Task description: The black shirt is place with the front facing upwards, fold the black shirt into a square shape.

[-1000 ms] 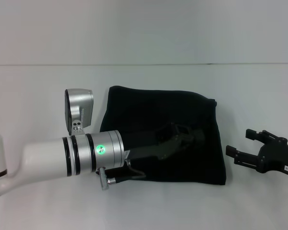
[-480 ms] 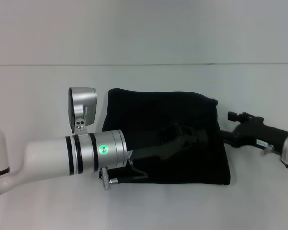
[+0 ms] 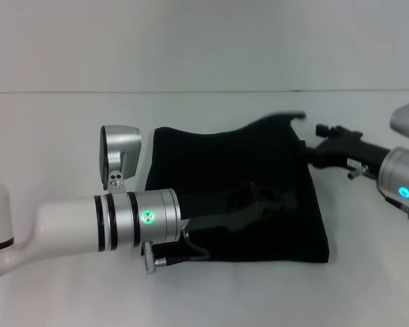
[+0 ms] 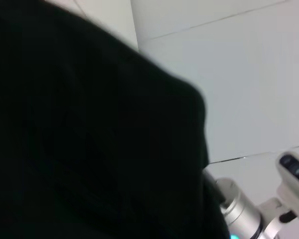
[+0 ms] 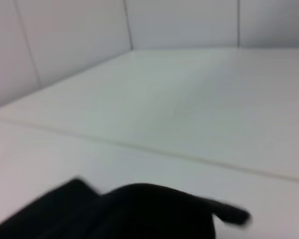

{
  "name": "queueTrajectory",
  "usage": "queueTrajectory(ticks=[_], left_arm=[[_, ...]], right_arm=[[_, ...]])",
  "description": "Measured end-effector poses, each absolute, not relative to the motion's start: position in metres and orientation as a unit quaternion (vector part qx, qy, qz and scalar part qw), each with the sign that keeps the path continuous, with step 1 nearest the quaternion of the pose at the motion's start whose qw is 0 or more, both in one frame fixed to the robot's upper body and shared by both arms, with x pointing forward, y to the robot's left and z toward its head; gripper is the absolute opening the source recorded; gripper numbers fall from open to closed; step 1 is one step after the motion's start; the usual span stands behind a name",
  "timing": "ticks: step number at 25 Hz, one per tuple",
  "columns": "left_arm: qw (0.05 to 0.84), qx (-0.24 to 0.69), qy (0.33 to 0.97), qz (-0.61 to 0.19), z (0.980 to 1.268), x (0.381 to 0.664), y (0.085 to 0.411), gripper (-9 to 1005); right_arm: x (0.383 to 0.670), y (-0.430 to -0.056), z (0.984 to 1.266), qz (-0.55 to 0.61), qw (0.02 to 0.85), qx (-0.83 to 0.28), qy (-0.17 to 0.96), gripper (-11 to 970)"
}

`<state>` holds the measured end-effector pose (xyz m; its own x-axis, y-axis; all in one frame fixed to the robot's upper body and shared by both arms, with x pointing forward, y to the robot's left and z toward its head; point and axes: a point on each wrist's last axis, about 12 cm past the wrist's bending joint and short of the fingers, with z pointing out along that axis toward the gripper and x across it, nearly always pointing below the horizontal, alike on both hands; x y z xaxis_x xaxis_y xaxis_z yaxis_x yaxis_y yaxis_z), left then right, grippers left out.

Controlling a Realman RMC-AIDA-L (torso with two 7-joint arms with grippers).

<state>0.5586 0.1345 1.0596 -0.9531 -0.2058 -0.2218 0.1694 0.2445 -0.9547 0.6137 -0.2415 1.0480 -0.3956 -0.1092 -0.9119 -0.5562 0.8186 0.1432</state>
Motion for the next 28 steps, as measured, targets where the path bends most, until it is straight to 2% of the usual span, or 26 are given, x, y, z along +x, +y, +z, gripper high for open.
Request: queueTrajectory(ticks=[6, 17, 23, 28], left_arm=[[0.156, -0.008, 0.788, -0.596, 1.053, 0.557, 0.134, 49], [0.169, -0.019, 0.810, -0.562, 1.041, 0.558, 0.132, 69], [0.172, -0.014, 0.809, -0.562, 1.041, 0.558, 0.129, 80], [0.162, 0.035, 0.783, -0.600, 1.053, 0.552, 0.123, 306]], right_arm=[[0.620, -0.246, 1.055, 0.215, 0.525, -0.191, 0.801, 946], [0.614, -0.262, 1.044, 0.184, 0.517, -0.163, 0.820, 946], [0.609, -0.280, 1.038, 0.169, 0.523, -0.108, 0.828, 946], [0.602, -0.300, 1.037, 0.171, 0.542, -0.038, 0.822, 946]])
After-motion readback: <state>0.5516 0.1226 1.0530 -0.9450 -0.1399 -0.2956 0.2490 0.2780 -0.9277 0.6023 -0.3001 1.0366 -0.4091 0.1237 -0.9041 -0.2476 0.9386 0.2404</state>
